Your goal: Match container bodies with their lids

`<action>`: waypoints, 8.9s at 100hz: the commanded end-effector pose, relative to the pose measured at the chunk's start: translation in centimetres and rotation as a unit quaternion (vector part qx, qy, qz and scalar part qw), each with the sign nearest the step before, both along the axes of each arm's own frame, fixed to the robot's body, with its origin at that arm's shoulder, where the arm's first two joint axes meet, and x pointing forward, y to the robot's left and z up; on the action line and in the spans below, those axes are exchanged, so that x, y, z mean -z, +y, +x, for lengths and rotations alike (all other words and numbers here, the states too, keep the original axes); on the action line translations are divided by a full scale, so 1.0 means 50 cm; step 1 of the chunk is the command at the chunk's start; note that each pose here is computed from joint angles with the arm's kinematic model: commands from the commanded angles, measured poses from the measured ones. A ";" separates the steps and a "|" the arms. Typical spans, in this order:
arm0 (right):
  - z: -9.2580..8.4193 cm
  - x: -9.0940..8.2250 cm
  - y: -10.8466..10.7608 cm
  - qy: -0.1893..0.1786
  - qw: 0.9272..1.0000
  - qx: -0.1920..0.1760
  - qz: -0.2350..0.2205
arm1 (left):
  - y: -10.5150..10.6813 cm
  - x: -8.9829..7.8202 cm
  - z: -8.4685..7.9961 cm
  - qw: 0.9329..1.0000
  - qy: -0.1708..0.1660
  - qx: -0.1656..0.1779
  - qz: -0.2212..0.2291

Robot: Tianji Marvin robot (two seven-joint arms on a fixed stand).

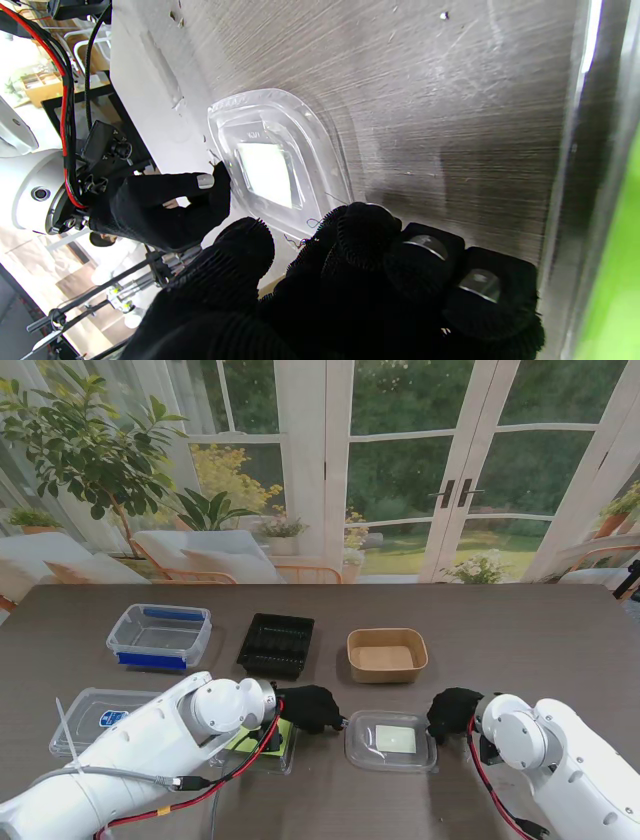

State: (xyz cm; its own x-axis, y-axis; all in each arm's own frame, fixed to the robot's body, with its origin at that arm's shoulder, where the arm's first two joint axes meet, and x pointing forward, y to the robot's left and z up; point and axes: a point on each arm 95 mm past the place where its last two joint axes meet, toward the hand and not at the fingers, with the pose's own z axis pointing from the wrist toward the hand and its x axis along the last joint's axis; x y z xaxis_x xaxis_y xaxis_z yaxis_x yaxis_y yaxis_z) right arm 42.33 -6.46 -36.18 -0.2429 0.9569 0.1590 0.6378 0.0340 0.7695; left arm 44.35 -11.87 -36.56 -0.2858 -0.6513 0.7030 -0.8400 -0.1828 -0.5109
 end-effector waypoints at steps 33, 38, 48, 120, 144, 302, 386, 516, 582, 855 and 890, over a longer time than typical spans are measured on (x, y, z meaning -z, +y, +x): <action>-0.009 0.012 0.024 0.007 1.000 -0.007 0.016 | -0.011 -0.003 0.005 1.000 0.008 0.011 0.005; -0.010 0.012 0.027 0.007 1.000 -0.008 0.018 | -0.010 -0.003 0.004 1.000 0.006 0.010 0.007; -0.011 0.012 0.034 0.008 1.000 -0.008 0.023 | -0.004 -0.004 0.001 1.000 0.001 0.006 0.013; -0.010 0.015 0.066 0.012 0.999 -0.008 0.036 | 0.031 -0.013 -0.012 0.999 -0.019 -0.007 0.041; 0.000 0.011 0.075 0.008 0.999 -0.004 0.034 | 0.032 -0.014 -0.007 0.999 -0.019 -0.005 0.038; 0.010 -0.013 0.046 0.004 1.000 0.028 0.014 | 0.049 -0.017 0.013 0.998 -0.036 -0.017 0.047; -0.004 -0.024 0.047 0.006 0.999 0.036 0.036 | 0.030 0.002 0.020 0.998 -0.015 0.003 0.064; -0.019 -0.020 0.052 0.049 0.998 0.024 0.032 | 0.026 0.007 0.019 0.997 -0.001 0.009 0.074; -0.024 -0.013 0.051 0.049 0.998 0.027 0.038 | 0.012 0.015 0.021 0.994 0.008 0.015 0.104; -0.029 -0.100 0.028 -0.002 0.988 0.086 0.129 | 0.017 -0.037 0.035 0.996 -0.092 0.003 0.000; -0.020 -0.118 0.026 -0.014 0.988 0.090 0.127 | 0.014 -0.044 0.046 0.995 -0.102 0.006 -0.005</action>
State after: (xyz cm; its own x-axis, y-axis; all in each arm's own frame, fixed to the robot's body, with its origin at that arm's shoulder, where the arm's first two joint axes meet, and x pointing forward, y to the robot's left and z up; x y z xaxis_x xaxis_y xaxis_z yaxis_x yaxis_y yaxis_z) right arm 41.38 -5.73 -30.68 -0.0685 0.9184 0.3898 0.5906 -0.2775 0.7577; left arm 46.63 -10.35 -34.84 -0.4164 -0.6575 0.6280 -0.7166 -0.1879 -0.6718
